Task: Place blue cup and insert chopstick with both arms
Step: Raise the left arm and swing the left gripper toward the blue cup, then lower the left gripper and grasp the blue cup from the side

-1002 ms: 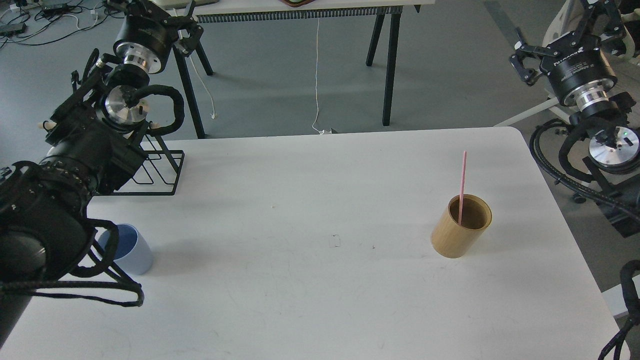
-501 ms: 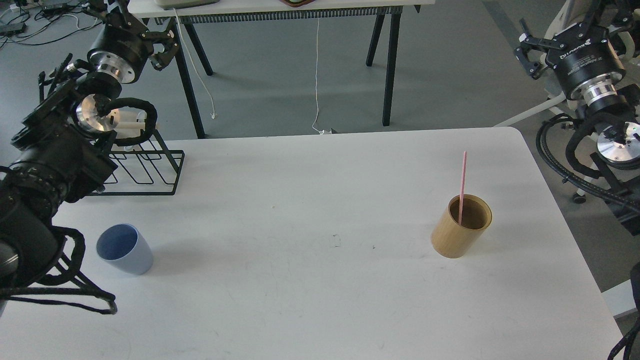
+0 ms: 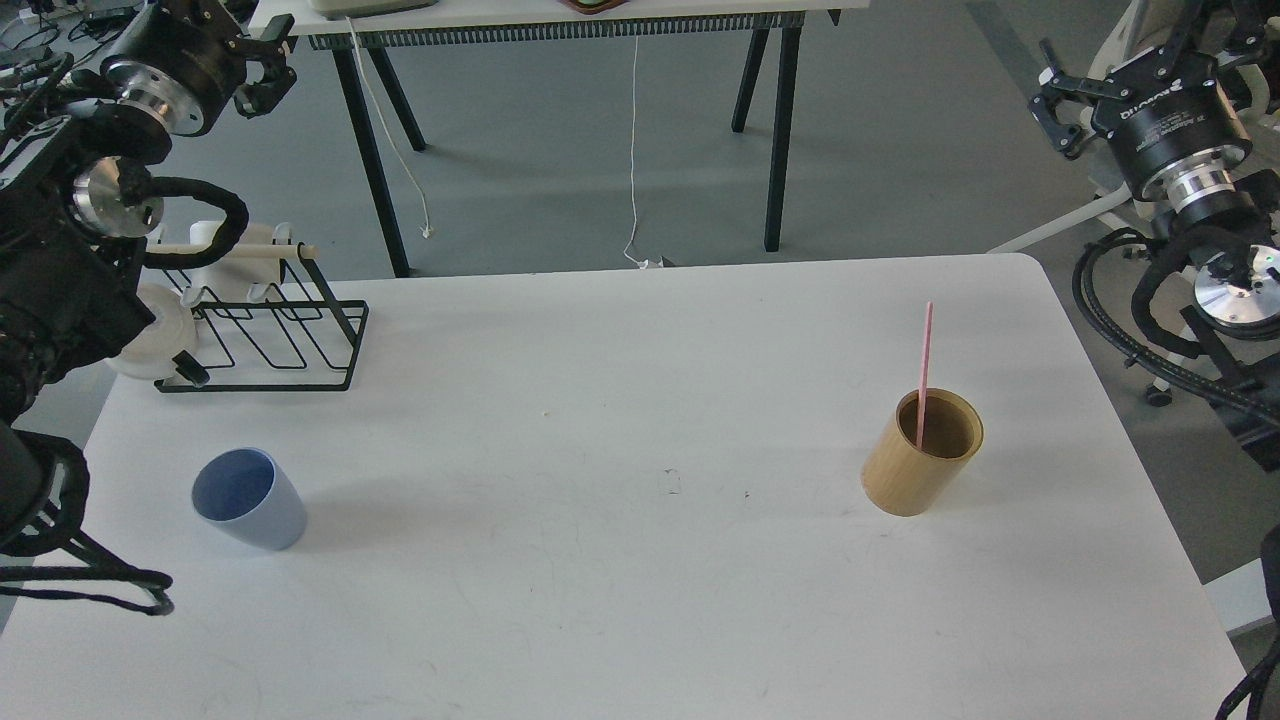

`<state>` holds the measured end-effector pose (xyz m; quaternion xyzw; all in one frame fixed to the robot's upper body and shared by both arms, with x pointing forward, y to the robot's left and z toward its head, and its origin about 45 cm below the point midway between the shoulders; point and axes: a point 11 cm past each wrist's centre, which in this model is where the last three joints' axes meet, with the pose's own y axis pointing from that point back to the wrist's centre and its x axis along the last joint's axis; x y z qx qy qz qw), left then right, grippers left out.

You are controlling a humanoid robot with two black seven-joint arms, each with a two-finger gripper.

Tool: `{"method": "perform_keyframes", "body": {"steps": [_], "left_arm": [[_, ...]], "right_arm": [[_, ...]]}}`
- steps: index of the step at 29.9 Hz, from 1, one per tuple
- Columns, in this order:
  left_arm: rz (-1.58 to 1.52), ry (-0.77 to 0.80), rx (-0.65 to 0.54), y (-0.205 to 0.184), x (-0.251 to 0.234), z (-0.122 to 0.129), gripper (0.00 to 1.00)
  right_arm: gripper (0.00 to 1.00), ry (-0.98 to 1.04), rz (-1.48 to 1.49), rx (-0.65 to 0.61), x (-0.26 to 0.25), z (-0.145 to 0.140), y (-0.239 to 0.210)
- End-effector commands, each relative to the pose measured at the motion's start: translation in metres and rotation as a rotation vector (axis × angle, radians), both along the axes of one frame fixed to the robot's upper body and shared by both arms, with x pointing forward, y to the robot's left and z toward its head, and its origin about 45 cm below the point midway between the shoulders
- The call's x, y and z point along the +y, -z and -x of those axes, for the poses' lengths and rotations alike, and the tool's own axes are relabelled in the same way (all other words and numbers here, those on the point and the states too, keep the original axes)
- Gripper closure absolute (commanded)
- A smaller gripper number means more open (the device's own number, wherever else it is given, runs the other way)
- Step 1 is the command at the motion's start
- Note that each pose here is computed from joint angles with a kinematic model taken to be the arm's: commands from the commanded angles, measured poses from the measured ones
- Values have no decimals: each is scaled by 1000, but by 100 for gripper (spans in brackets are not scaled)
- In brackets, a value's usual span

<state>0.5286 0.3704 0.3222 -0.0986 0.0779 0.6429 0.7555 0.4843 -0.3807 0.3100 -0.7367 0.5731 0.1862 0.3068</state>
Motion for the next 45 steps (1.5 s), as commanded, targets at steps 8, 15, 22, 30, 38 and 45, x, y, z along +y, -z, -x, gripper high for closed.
{"method": "perform_keyframes", "body": {"steps": [8,15,22,30,38,45], "left_arm": [[-209,19,29,-11,31,9,0],[-364,233,-14,-49,25,40,0],[-699,463,-51,-67,-2,84,0],[-1003,702,-25,-35,-15,153,2],[-1152,793,23,-4,20,197,9],[-1311,889,168,37,49,226,9]], "right_arm": [[0,8,3,4,-3,1,2],[0,3,-2,10,0,1,5],[0,3,-4,10,0,1,5],[0,6,0,8,-2,1,4],[0,16,-5,-1,-5,1,2],[0,13,-8,2,-3,1,4]]}}
